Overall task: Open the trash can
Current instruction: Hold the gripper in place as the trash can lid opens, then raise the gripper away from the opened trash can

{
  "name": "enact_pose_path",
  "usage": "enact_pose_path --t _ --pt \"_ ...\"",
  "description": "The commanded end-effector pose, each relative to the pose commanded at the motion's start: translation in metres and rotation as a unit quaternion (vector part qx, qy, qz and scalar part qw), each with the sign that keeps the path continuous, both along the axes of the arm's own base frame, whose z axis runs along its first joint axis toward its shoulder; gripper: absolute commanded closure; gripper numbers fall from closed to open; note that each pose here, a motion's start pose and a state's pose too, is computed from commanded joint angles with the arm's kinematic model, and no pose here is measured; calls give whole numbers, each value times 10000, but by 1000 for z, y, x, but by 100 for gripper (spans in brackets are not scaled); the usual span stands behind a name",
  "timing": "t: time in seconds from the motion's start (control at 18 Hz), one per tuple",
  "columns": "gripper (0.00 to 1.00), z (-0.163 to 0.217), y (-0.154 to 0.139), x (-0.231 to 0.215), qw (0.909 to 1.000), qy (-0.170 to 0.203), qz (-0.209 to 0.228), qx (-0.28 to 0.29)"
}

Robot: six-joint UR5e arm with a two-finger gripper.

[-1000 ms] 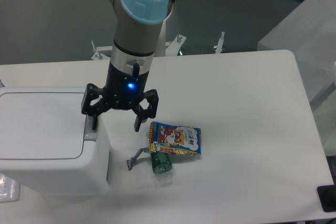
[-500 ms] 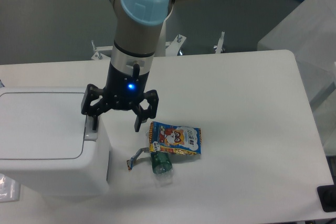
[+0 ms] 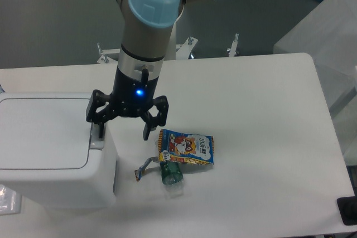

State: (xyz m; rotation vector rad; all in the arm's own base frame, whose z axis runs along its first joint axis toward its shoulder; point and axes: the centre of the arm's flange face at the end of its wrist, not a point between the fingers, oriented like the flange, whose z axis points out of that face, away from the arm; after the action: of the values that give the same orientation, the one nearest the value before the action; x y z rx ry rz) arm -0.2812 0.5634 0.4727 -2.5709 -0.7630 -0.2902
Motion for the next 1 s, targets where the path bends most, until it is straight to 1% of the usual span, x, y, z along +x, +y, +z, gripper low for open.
enact_pose_path --t 0.28,0.44,0.61,0.72,0.83,1.0 --pt "0 6 0 0 10000 43 -13 41" --pt "0 32 0 -2 9994 253 -59 242" --pt "0 61 -1 -13 9973 572 -129 444" --pt "0 77 -19 -46 9957 757 155 516" --pt "0 88 -33 -65 9935 984 322 473" --pt "0 84 -55 -96 9880 1444 556 32"
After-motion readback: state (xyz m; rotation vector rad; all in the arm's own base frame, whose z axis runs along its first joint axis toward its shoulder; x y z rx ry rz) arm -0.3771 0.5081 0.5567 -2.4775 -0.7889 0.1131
